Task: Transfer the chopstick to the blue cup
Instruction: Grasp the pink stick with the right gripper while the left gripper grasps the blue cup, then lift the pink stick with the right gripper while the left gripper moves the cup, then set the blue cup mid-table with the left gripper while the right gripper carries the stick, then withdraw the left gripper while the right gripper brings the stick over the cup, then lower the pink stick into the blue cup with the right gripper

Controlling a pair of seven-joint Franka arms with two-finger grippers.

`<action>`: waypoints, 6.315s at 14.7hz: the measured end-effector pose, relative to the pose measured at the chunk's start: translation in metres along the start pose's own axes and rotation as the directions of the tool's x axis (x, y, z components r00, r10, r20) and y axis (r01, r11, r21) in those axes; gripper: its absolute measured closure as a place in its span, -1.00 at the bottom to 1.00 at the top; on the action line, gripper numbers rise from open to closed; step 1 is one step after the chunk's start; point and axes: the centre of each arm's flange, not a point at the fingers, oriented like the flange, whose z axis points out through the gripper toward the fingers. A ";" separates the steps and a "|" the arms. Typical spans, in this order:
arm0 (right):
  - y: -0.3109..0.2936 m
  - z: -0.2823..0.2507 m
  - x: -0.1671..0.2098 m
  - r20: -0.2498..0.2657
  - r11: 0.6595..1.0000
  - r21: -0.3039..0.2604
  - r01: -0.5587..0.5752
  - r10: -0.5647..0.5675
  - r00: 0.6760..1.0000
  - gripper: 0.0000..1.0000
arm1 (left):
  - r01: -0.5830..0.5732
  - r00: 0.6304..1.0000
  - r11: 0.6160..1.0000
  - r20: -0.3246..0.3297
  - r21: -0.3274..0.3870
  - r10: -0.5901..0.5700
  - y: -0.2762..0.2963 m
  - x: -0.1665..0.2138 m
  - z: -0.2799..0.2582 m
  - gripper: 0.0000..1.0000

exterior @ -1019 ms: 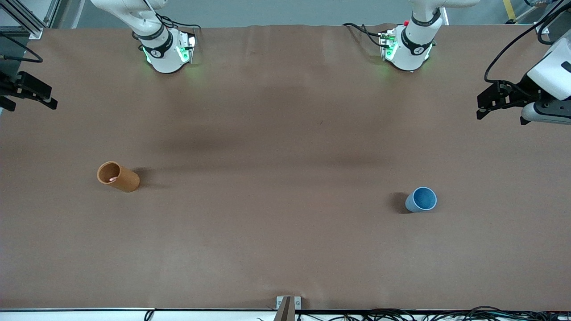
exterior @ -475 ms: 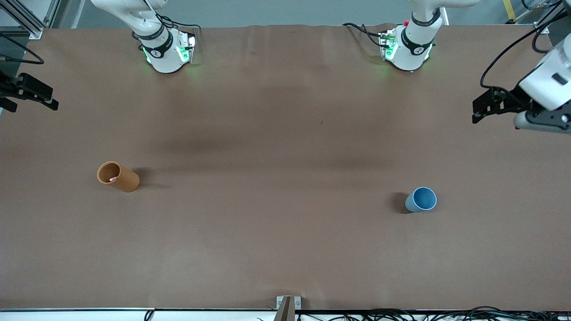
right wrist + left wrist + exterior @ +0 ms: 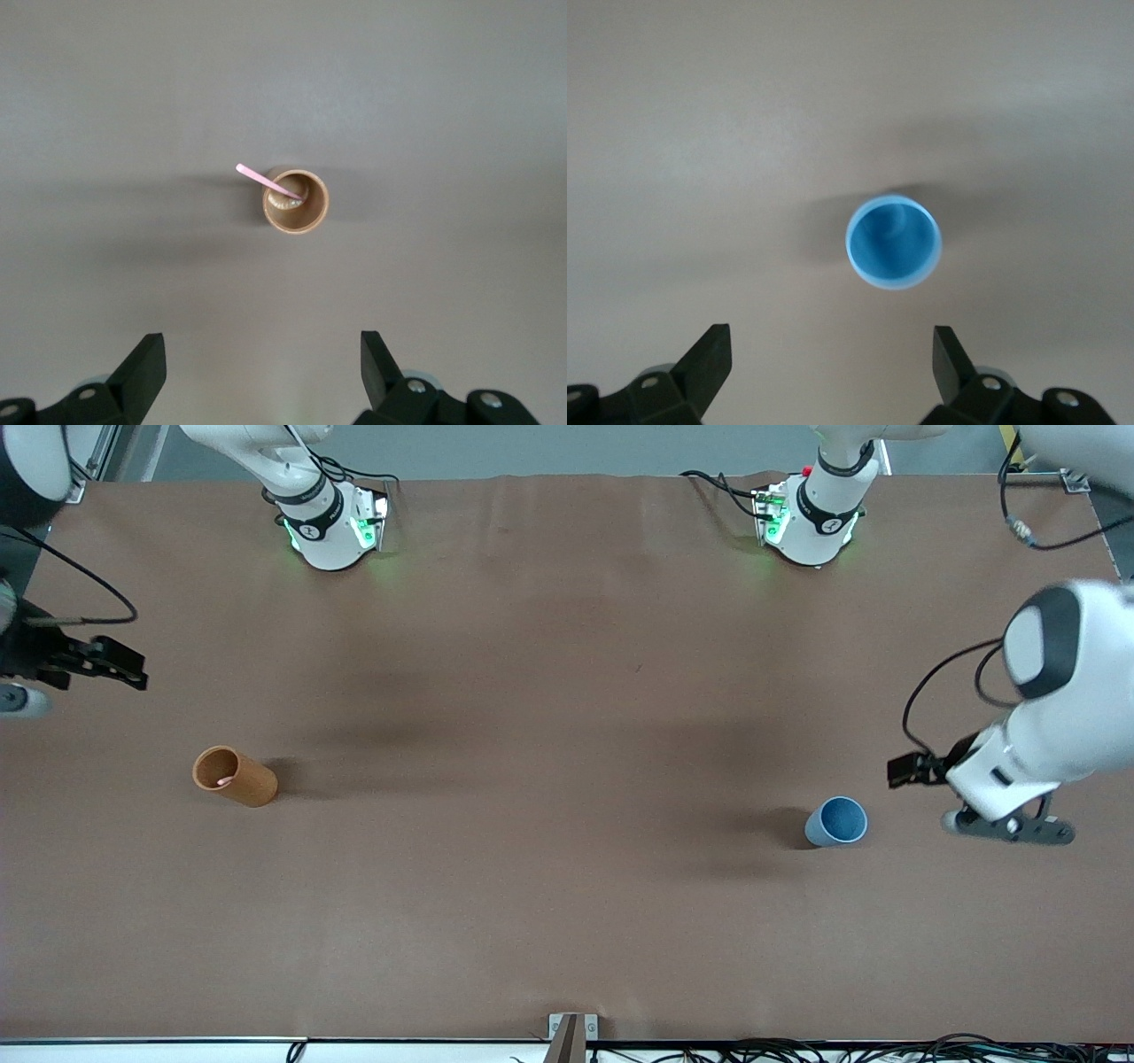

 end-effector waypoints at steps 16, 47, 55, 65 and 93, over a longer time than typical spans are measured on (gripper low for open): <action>-0.038 0.186 0.090 0.095 0.986 -0.108 -0.126 0.136 0.986 -0.31 | 0.002 1.000 1.000 -0.020 -0.012 -0.003 0.009 0.004 0.141 0.25; -0.024 0.060 0.050 -0.006 0.979 -0.140 -0.148 0.148 0.989 0.80 | 0.288 0.957 0.957 0.045 -0.035 -0.287 0.411 -0.082 0.146 0.90; -0.087 -0.059 -0.015 -0.177 0.997 0.035 -0.065 0.070 0.982 0.80 | 0.281 0.959 0.959 0.033 -0.035 -0.280 0.412 -0.080 0.142 0.00; -0.349 -0.058 -0.063 -0.302 0.958 0.249 -0.146 0.220 0.928 0.80 | 0.179 0.977 0.983 -0.110 -0.045 -0.183 0.195 -0.050 -0.103 -1.00; -0.549 0.065 -0.107 -0.318 0.945 0.277 -0.173 0.260 0.912 0.63 | 0.005 0.996 1.000 -0.094 0.001 -0.005 0.051 -0.119 -0.245 -1.00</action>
